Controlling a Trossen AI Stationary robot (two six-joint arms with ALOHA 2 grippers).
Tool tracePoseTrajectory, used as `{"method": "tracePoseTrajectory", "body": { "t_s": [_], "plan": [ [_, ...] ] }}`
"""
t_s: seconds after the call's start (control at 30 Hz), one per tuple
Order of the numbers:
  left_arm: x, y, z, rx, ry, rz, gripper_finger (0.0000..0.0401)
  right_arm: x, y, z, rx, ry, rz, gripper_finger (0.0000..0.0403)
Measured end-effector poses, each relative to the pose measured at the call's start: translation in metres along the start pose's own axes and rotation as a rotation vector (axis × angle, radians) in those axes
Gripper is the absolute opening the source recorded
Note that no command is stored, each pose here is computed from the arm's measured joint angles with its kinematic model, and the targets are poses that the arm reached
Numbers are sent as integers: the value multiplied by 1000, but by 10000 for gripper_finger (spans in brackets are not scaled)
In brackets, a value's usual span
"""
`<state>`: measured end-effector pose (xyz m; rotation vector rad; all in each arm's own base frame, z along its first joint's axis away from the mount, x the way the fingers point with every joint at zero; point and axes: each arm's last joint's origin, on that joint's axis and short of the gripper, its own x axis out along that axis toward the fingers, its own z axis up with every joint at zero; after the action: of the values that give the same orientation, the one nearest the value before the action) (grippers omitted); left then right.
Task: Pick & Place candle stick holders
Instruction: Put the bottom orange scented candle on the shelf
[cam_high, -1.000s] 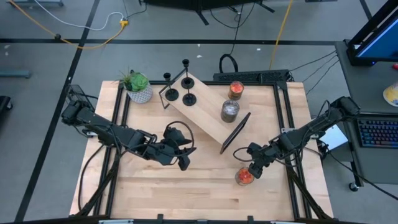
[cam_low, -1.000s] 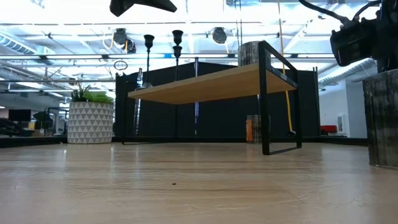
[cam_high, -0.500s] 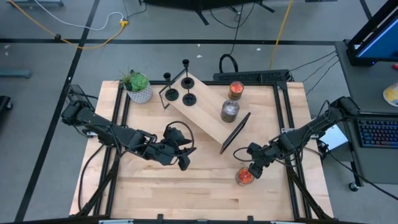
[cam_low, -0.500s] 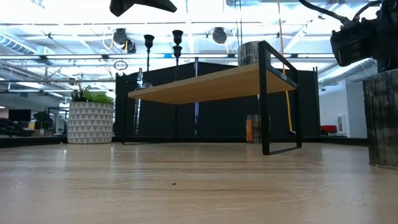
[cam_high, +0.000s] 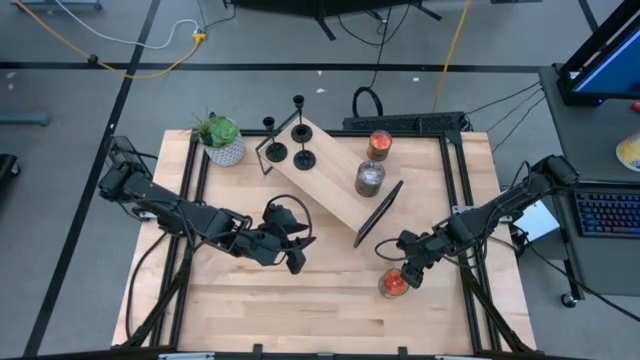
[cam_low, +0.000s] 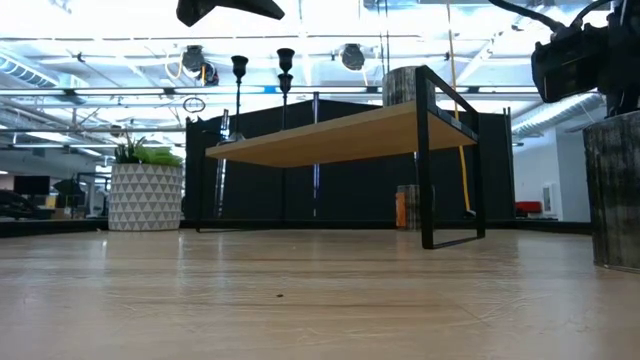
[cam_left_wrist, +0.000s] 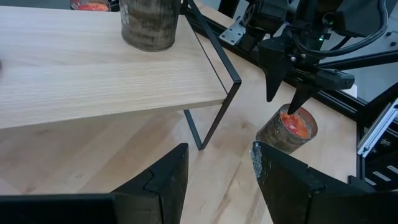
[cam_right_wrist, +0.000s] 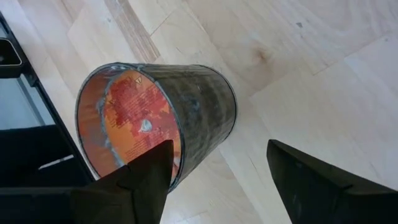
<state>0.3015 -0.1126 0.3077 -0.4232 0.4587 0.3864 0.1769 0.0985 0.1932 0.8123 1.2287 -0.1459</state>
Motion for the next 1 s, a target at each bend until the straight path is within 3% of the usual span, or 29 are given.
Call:
{"method": "tracePoseTrajectory", "body": {
  "t_s": [0.57,1.0],
  "plan": [
    [0,0,0,6,0,0,184,0,-2,-1,132,8,-23,251],
    [0,0,0,7,-1,1,184,0,-3,-1,130,12,-32,239]
  ]
}}
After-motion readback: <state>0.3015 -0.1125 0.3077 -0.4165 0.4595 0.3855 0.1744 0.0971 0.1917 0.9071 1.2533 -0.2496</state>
